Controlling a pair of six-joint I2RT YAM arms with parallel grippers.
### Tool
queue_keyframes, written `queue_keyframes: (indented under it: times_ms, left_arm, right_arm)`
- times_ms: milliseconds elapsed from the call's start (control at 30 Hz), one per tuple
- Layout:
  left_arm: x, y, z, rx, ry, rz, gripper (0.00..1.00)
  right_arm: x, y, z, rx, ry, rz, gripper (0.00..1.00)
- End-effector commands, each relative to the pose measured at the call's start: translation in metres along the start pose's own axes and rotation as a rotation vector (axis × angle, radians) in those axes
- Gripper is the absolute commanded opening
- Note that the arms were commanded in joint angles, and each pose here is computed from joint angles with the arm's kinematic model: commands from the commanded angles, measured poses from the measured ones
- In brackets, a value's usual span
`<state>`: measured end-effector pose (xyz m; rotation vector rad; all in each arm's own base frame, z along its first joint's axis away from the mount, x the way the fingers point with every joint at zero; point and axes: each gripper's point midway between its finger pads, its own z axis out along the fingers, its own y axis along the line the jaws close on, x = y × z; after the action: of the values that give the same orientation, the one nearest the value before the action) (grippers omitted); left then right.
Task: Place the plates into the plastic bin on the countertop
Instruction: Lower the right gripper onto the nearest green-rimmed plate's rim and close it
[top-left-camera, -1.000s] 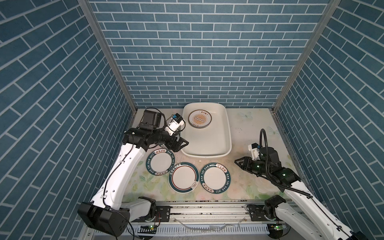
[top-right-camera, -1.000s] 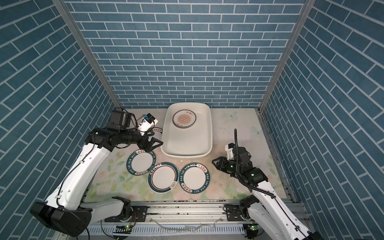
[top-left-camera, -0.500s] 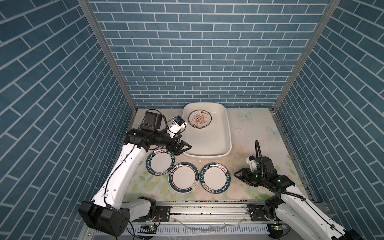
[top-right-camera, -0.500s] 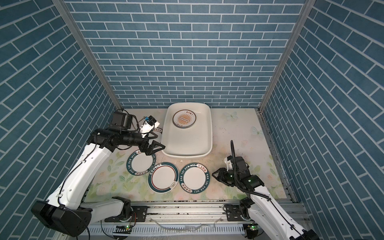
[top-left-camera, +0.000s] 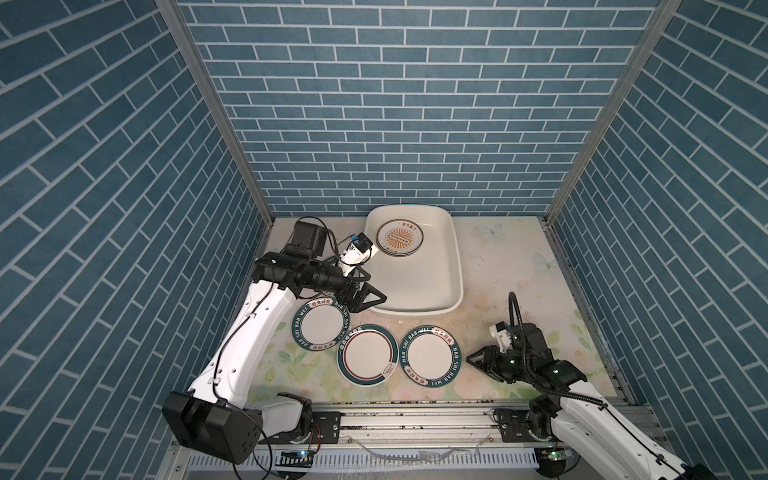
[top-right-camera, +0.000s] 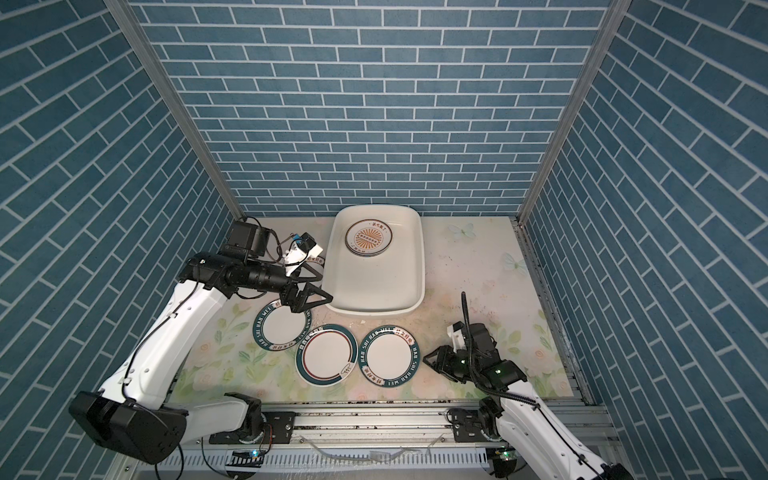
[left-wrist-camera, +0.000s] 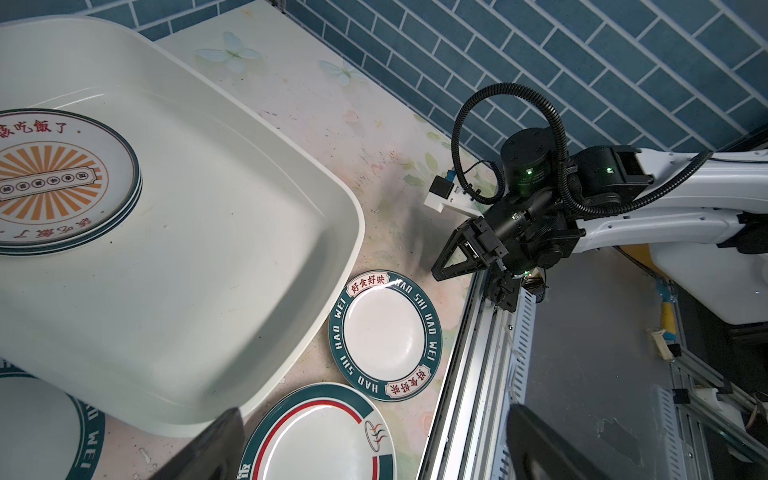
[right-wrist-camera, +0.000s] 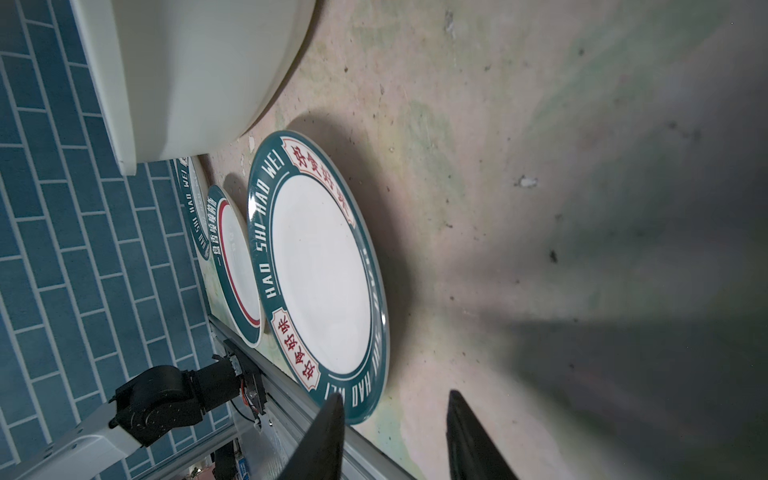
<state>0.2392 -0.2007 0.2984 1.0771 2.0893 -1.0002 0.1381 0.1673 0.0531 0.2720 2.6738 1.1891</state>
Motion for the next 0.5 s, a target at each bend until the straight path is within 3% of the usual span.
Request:
queue_keyframes:
  times_ms: [0, 467]
  left_arm:
    - [-0.006, -0.011, -0.004, 0.05, -0.01, 0.011, 0.99]
    - [-0.005, -0.012, -0.003, 0.065, -0.002, 0.007, 0.99]
  right_arm:
    - [0.002, 0.001, 0.005, -0.033, 0.008, 0.013, 0.41]
    - [0.002, 0.002, 0.018, -0.027, 0.071, 0.005, 0.41]
